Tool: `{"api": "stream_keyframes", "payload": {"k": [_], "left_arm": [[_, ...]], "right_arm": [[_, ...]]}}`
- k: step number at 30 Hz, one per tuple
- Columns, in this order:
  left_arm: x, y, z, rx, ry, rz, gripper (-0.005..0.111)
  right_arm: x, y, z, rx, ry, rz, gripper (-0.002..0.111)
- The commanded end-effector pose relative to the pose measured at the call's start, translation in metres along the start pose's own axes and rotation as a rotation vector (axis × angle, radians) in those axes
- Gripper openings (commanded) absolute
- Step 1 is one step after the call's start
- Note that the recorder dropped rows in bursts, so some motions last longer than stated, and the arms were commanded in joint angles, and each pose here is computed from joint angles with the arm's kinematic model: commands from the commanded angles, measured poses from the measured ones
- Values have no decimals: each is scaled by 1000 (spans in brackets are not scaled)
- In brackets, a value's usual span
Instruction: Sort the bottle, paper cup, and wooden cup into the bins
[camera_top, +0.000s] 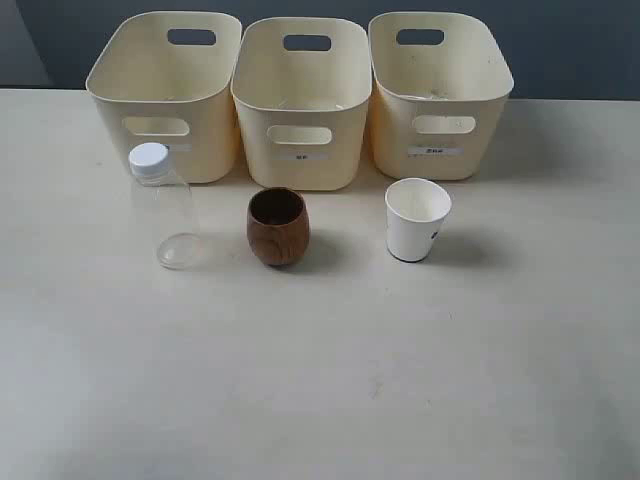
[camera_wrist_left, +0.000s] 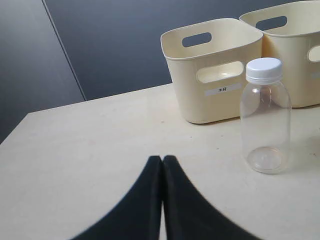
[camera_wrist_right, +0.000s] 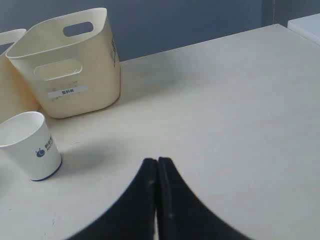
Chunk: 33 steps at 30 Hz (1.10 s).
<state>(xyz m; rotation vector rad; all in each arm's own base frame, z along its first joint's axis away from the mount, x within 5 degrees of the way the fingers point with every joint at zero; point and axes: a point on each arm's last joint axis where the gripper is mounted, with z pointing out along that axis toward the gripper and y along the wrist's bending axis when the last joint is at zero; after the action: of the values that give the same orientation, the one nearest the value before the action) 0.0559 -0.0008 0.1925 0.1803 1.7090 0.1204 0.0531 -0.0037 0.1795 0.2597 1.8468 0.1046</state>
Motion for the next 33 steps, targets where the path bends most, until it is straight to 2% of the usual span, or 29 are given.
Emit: {"api": "stream_keyframes", "payload": {"k": [1,33], "left_arm": [[0,0,0,2,-11,-1,0],[0,0,0,2,-9,-1,0]], "right_arm": [[-1,0,0,3,-14,-3,-1],[3,-2,0,20,29,-17,-1]]}}
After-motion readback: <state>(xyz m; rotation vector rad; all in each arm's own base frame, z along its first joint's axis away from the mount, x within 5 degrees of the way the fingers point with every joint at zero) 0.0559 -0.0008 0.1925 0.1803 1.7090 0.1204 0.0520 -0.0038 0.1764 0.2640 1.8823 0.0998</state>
